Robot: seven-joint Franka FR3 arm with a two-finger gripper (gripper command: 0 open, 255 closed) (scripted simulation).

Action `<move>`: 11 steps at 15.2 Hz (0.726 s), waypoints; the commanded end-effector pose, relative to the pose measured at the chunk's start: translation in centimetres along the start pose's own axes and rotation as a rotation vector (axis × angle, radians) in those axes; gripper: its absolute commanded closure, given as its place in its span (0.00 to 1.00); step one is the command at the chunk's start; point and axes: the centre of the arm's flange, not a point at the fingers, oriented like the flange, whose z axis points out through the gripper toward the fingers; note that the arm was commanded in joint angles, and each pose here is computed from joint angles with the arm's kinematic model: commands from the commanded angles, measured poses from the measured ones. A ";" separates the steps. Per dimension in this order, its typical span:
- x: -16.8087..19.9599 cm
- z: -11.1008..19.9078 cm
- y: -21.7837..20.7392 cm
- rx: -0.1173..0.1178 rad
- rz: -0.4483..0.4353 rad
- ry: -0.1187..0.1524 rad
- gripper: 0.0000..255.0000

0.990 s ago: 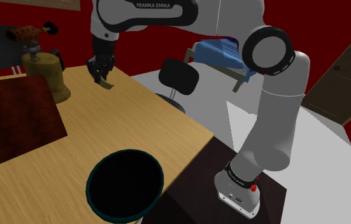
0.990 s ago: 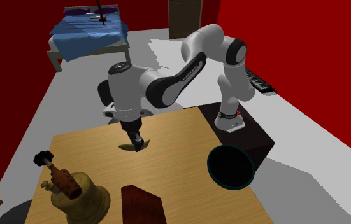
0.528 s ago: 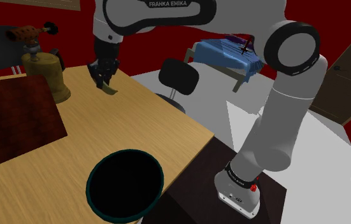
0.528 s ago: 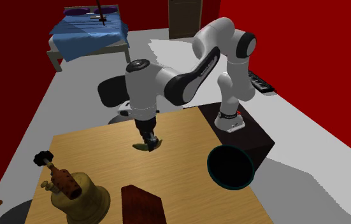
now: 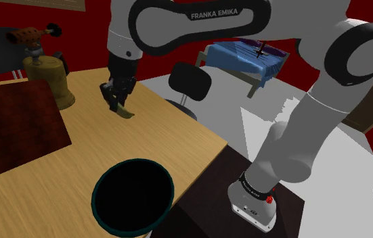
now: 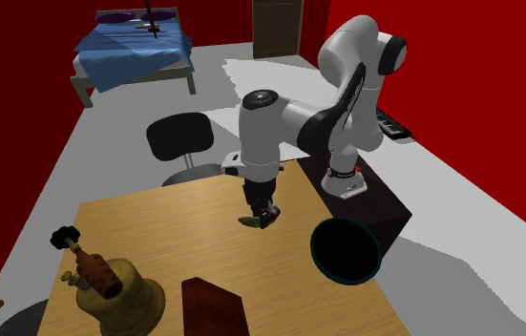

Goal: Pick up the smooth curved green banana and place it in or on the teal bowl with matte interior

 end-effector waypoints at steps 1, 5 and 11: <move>-2.2 0.0 -1.7 -0.001 0.001 0.000 1.00; -6.3 0.0 -5.0 -0.001 0.001 0.000 1.00; -12.6 0.0 -9.8 -0.001 0.001 0.000 1.00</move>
